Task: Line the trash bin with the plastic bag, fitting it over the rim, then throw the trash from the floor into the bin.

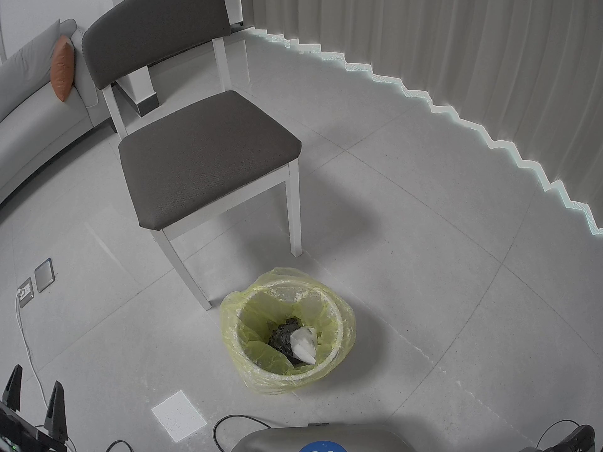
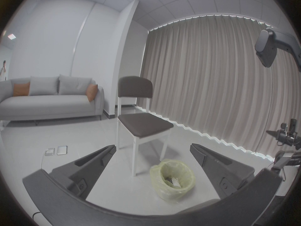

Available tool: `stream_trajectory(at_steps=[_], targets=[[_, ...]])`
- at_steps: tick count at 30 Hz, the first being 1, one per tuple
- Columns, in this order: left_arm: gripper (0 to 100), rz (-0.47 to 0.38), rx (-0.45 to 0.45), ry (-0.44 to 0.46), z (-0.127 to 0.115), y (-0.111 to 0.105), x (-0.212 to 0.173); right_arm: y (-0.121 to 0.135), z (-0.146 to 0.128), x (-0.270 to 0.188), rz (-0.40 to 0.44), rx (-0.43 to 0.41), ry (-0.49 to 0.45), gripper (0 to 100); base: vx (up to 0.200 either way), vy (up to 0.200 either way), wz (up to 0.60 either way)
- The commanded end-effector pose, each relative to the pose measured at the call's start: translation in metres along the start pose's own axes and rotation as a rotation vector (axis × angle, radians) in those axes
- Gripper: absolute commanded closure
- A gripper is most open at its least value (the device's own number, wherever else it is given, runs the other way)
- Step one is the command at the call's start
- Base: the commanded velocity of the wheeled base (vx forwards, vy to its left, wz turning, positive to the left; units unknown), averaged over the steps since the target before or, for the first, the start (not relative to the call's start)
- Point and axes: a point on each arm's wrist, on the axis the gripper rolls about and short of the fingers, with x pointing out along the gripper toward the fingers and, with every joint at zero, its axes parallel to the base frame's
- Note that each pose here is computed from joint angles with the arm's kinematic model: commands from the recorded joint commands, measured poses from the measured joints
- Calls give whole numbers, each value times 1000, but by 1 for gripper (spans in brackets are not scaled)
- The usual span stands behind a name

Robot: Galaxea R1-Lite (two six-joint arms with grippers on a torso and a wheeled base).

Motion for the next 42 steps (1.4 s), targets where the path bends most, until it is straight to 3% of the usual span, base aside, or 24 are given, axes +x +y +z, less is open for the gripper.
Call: stream_trajectory(at_steps=[1, 3, 14, 18, 25, 28, 36, 42], targets=[[0, -36, 39, 36, -8, 0, 0, -1, -5, -1, -9, -3, 10, 0, 0, 0, 0], [0, -62, 73, 75, -11, -1, -1, -1, -5, -1, -11, -2, 13, 0, 0, 0, 0], [0, -67, 65, 64, -11, -1, 0, -1, -10, -1, -10, -12, 54, 0, 0, 0, 0], [0, -63, 64, 64, -11, -1, 0, -2, -23, -2, -20, -42, 177, 0, 0, 0, 0], [0, -60, 59, 64, -11, -1, 0, -3, -33, -5, -25, -59, 272, 0, 0, 0, 0], [0, -60, 61, 64, -11, -1, 0, -3, -33, -5, -25, -20, 276, 0, 0, 0, 0], [0, -62, 61, 64, -11, -1, 0, 1, -34, -5, 114, 27, 300, 0, 0, 0, 0], [0, -60, 62, 64, -11, -1, 0, 2, -35, -6, 197, -10, 308, 0, 0, 0, 0]])
